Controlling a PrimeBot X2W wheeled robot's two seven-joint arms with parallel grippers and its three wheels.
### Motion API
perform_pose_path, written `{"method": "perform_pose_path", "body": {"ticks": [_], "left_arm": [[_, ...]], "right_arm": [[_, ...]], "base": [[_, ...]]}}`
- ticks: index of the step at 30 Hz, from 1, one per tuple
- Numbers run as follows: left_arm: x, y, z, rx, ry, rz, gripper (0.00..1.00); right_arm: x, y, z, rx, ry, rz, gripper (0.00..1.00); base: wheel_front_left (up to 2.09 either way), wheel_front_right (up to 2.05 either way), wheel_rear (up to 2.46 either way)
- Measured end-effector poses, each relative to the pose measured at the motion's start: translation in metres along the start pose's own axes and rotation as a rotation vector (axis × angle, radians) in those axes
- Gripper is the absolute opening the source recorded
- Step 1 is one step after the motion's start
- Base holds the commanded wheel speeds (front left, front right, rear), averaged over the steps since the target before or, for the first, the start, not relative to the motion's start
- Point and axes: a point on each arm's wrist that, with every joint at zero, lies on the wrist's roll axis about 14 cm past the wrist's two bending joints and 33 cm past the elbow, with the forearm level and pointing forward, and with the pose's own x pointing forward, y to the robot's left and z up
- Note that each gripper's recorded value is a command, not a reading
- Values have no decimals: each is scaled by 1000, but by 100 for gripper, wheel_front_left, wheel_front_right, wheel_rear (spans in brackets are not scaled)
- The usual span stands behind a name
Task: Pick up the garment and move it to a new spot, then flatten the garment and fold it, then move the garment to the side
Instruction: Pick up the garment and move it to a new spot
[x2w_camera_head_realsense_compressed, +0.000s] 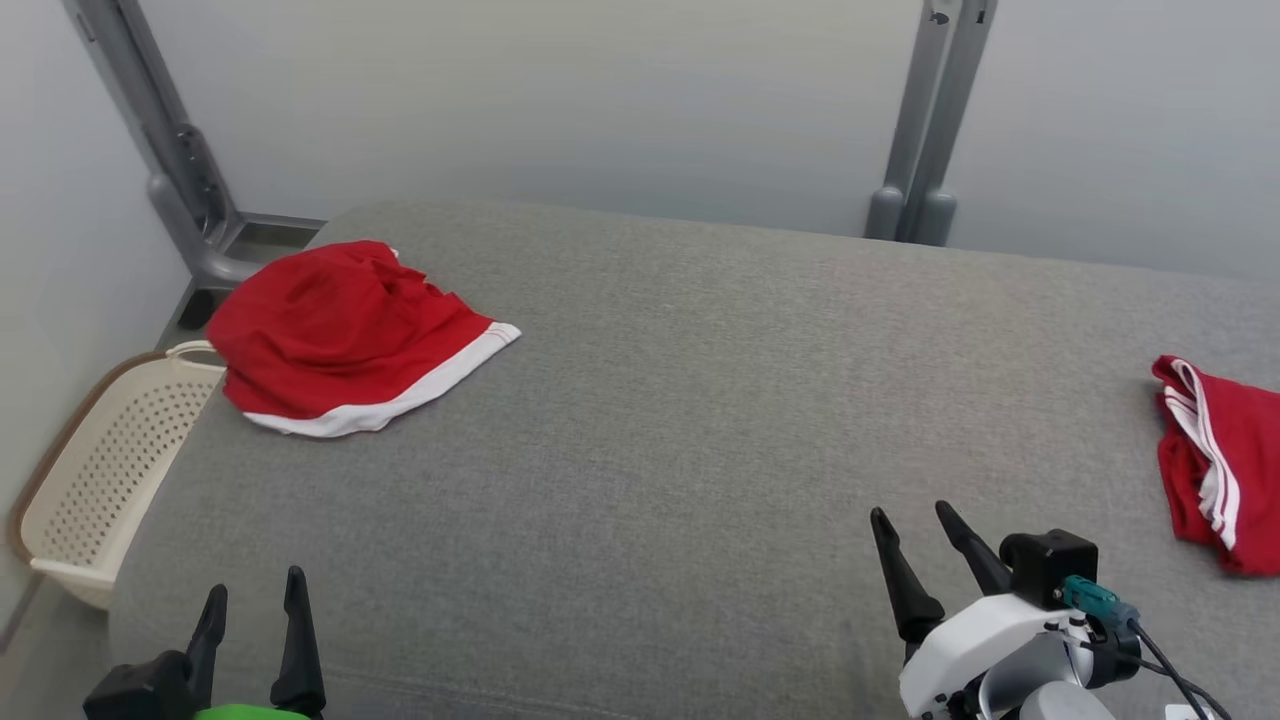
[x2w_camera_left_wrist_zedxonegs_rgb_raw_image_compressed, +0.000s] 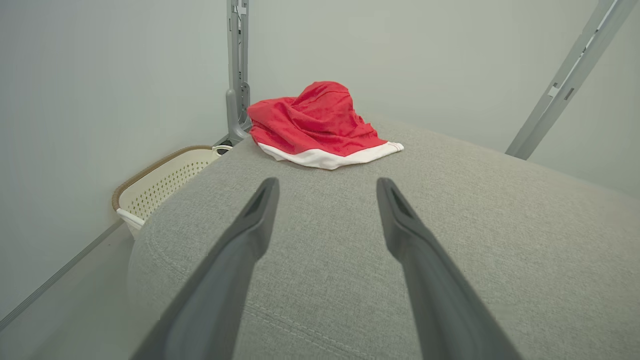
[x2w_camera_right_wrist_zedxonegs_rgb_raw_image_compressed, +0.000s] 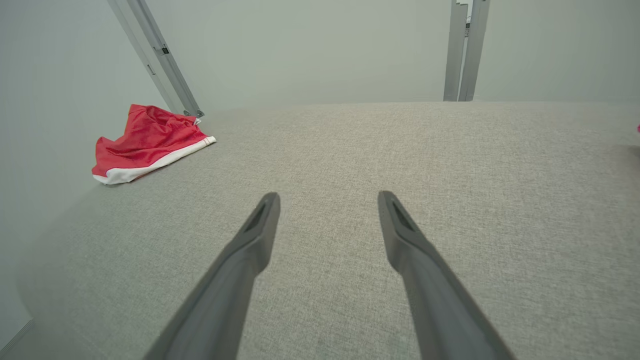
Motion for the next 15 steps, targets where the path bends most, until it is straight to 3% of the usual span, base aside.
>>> {"method": "perform_pose_path", "body": {"ticks": [15], "left_arm": [[-42,56,8,-10,-29,188,100]], "right_arm": [[26,68,-22,-3,77,211,100]], "base": [[0,0,0]]}}
